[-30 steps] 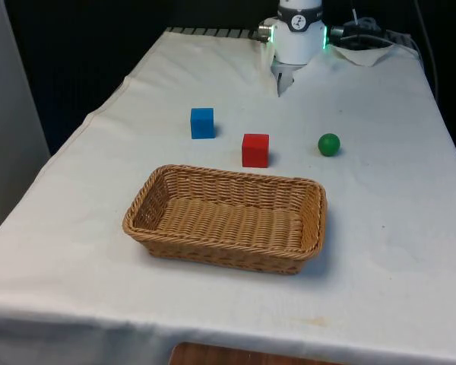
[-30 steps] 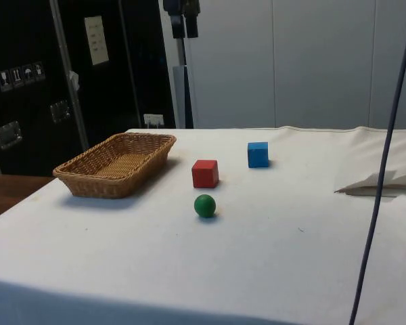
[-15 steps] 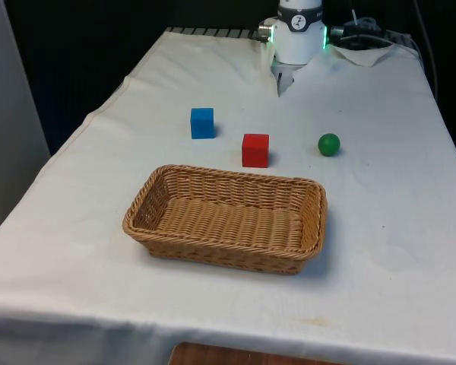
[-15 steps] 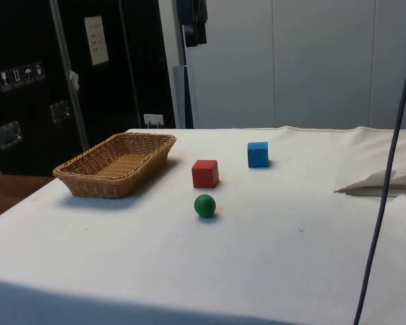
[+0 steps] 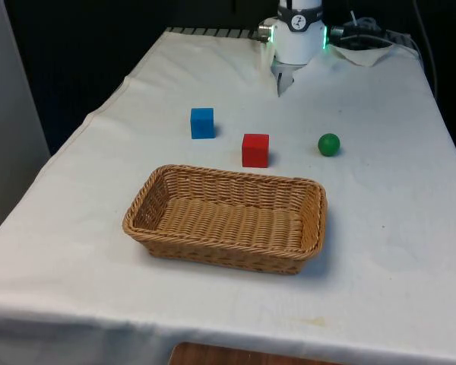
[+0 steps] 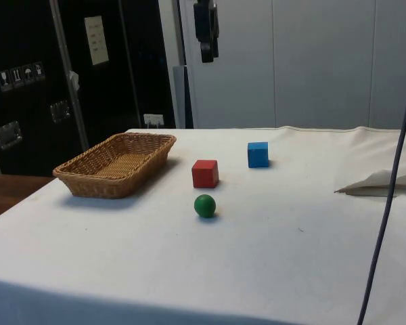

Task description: Place all non-red objects into the basket.

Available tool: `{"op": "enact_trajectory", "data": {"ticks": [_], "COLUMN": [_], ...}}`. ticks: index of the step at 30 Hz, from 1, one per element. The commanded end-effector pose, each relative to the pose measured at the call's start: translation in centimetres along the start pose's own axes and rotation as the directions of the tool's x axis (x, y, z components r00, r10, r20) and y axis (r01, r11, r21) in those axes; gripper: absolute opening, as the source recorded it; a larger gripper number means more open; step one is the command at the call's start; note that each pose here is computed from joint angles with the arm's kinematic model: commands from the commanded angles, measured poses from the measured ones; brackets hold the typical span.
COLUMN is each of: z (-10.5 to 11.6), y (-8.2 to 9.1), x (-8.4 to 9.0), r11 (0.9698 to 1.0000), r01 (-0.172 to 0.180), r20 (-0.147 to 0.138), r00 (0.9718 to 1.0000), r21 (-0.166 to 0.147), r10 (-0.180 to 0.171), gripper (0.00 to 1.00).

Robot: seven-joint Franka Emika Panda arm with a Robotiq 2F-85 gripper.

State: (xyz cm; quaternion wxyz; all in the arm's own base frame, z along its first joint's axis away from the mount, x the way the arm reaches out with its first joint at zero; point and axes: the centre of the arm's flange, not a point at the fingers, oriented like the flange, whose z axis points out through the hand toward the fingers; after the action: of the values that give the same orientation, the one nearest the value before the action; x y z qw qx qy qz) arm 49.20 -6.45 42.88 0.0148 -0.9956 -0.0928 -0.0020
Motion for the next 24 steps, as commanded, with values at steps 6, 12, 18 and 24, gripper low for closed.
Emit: {"op": "enact_trajectory", "data": {"ticks": [6,12,18,24], "z": [1.5,3.0,4.8,6.3], "y": [1.3,2.5,3.7,4.2], "x": [-1.3,-2.3,-3.3,-4.0], "r11": [0.9998,0.9994,0.9985,0.9972], "r01": [0.021,0.035,0.055,0.074], "r20": [-0.028,-0.044,-0.06,-0.07], "r00": [0.9994,0.9984,0.9967,0.9948], "r21": [-0.004,-0.002,-0.003,-0.011], "r10": [-0.021,-0.035,-0.055,-0.074], "gripper": [1.0,1.0,1.0,1.0]}}
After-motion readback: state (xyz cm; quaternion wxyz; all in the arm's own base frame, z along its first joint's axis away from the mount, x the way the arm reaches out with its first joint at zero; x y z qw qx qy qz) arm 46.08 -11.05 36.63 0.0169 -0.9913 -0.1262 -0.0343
